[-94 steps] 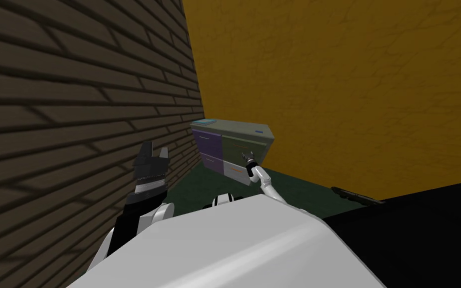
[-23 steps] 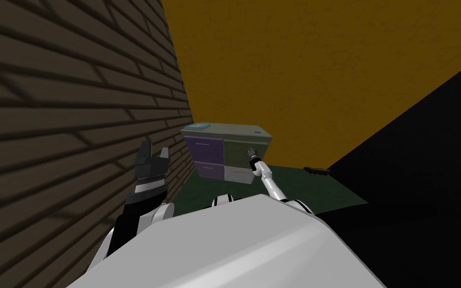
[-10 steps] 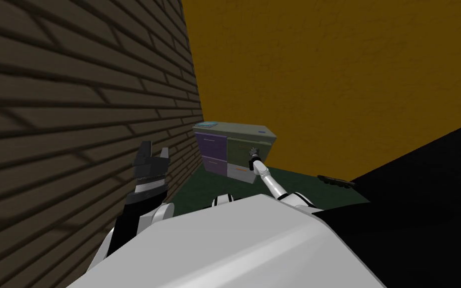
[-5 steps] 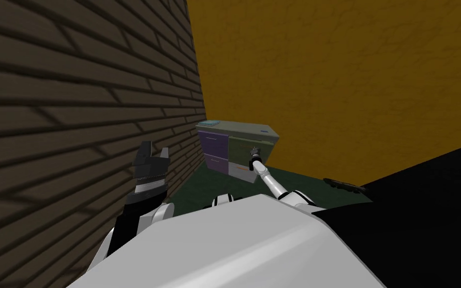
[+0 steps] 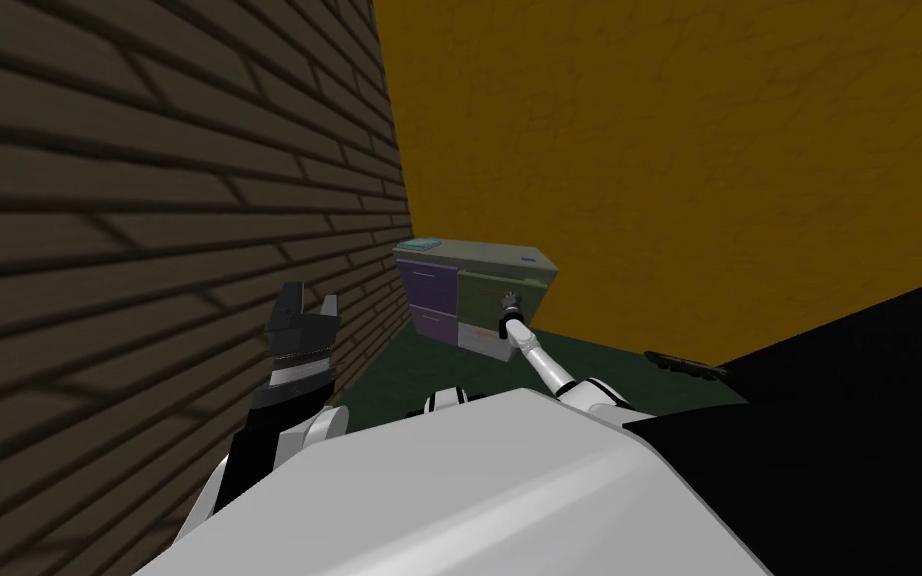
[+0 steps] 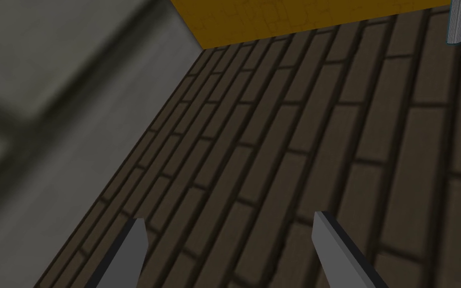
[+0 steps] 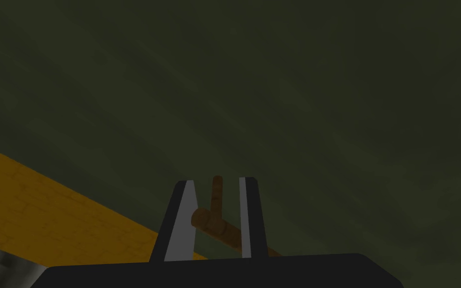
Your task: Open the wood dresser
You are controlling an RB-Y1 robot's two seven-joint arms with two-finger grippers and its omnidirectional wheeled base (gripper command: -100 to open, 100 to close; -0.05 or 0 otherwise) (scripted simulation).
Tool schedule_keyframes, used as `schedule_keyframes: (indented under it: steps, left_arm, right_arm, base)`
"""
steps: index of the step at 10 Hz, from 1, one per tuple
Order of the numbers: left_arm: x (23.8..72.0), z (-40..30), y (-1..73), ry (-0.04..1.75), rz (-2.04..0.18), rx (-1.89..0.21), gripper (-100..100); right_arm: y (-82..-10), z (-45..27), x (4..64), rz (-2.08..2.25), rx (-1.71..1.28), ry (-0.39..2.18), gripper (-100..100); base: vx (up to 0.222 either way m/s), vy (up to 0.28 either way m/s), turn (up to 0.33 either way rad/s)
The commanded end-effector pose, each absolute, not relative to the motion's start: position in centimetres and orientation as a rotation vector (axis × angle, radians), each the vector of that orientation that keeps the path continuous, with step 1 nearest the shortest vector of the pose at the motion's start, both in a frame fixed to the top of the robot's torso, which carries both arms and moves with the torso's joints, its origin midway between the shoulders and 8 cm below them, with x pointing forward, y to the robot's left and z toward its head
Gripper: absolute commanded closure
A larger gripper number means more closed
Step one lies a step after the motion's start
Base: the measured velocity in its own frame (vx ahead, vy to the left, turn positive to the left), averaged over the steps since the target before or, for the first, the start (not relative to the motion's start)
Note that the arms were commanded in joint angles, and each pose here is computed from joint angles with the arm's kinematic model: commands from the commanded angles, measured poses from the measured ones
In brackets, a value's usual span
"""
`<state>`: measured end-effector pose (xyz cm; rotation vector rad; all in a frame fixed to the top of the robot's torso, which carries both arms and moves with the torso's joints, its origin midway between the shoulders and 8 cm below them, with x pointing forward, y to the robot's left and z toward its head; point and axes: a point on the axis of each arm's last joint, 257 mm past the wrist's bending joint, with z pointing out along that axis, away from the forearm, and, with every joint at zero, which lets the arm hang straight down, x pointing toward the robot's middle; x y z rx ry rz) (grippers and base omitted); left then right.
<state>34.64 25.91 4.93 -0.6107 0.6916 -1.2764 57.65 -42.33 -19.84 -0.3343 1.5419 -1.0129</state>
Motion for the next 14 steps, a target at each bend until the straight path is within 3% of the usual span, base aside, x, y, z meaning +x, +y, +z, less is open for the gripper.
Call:
schedule_keyframes:
  steps: [1,7,8,14]
  left_arm:
    - [34.6,4.9,25.9,0.692,-1.276,-0.611,0]
    - [34.6,4.9,25.9,0.692,-1.276,-0.611,0]
    - [34.6,4.9,25.9,0.692,-1.276,-0.611,0]
    - [34.6,4.9,25.9,0.692,-1.276,-0.611,0]
  right_arm:
    - [-42.6,-20.0,57.7,-1.01,-0.337,1.55,100]
    - [-42.0,-20.3,58.0,-0.996,-0.351,1.556,100]
    - [-43.0,-19.7,58.9,-0.992,-0.362,1.562,-100]
    - [-45.9,-16.3,61.5,-0.982,-0.376,1.555,-100]
  base:
    - [-0.074,0.07,-0.033]
    - [-0.155,0.09,-0.027]
    - [-0.051,0.058,-0.045]
    - [-0.027,0.073,-0.031]
